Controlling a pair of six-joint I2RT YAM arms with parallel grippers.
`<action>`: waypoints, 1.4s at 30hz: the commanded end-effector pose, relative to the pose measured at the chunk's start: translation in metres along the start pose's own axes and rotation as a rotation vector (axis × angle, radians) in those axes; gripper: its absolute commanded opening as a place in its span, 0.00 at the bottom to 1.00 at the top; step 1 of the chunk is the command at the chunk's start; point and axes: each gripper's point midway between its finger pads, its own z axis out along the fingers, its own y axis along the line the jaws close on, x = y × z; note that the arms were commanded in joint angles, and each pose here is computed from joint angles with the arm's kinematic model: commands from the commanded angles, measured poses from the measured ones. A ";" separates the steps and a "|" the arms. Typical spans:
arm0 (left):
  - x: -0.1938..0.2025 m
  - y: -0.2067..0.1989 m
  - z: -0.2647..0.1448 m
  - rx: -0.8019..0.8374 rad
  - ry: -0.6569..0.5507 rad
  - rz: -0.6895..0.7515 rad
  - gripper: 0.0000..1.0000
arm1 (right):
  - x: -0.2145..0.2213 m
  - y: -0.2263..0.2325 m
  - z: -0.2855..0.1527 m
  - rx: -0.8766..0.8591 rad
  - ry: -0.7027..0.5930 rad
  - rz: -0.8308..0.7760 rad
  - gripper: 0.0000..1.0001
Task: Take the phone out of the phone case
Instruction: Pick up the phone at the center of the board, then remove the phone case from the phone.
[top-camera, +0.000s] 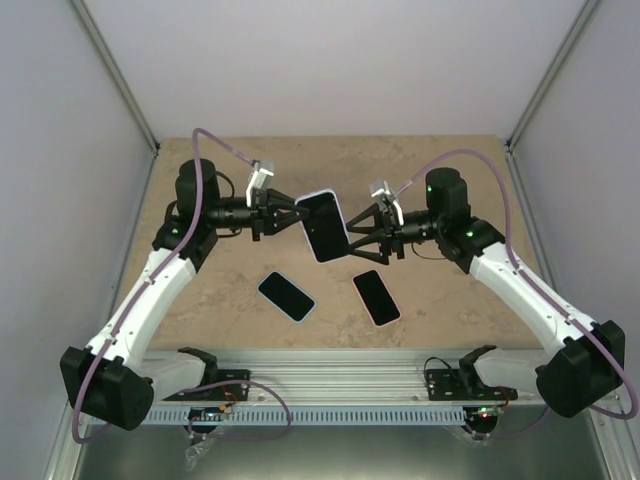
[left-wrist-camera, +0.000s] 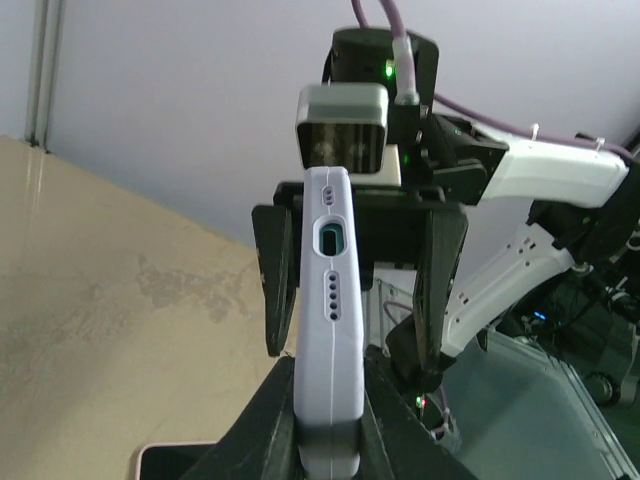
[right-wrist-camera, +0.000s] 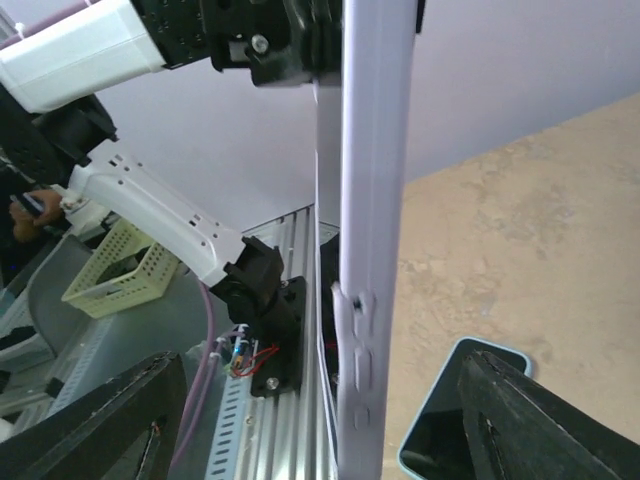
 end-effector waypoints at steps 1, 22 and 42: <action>0.008 -0.014 0.002 0.029 0.042 0.065 0.00 | -0.008 0.014 0.004 -0.067 -0.010 -0.025 0.74; -0.002 -0.011 0.011 0.052 -0.018 -0.001 0.00 | -0.013 0.001 0.013 -0.005 0.004 -0.042 0.32; 0.058 0.000 -0.016 -0.068 0.497 0.250 0.82 | 0.032 -0.017 0.015 0.101 0.293 -0.192 0.01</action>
